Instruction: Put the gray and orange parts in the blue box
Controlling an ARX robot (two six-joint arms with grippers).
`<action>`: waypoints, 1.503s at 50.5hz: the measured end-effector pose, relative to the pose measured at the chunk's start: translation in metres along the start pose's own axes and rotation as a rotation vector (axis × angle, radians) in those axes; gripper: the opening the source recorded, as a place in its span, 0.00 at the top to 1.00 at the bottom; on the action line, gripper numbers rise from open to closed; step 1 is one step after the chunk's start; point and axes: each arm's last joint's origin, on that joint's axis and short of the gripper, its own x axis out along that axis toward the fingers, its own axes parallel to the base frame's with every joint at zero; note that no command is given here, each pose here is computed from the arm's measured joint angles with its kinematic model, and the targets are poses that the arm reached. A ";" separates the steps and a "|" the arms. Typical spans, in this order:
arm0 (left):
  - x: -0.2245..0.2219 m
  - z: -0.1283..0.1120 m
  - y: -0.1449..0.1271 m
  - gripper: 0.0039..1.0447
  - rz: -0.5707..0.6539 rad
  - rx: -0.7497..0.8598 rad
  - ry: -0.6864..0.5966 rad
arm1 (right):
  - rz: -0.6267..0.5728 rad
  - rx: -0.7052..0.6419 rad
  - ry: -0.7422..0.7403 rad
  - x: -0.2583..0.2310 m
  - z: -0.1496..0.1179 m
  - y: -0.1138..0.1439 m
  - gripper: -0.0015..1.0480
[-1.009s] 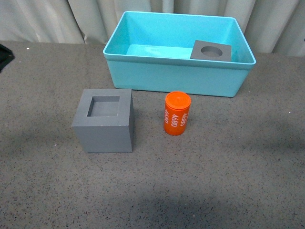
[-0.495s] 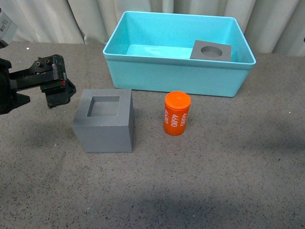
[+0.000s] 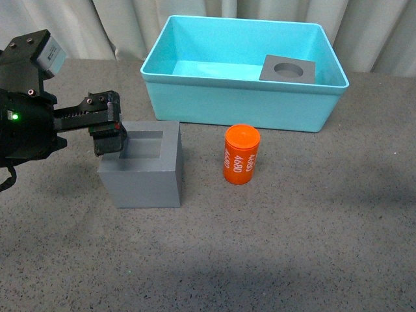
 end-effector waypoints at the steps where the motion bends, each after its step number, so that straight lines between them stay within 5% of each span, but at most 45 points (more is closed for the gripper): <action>1: 0.001 0.001 0.000 0.06 0.006 0.008 0.000 | 0.000 0.000 0.000 0.000 0.000 0.000 0.09; 12: 0.008 0.001 -0.005 0.33 -0.002 0.036 0.033 | 0.000 0.000 0.000 0.000 0.000 0.000 0.09; 19: 0.009 0.003 -0.011 0.61 -0.023 0.055 0.053 | 0.000 0.000 0.000 0.000 0.000 0.000 0.09; 29: 0.009 0.005 -0.014 0.82 -0.030 0.069 0.062 | 0.000 0.000 0.000 0.000 0.000 0.000 0.09; 44: -0.002 0.010 -0.017 0.84 -0.033 0.039 0.028 | 0.000 0.000 0.000 0.000 0.000 0.000 0.09; 60: -0.054 0.067 -0.033 0.84 -0.072 0.031 -0.276 | 0.000 0.000 0.000 0.000 0.000 0.000 0.09; 76: -0.019 0.111 -0.042 0.84 -0.153 0.012 -0.499 | 0.000 0.000 0.000 0.000 0.000 0.000 0.09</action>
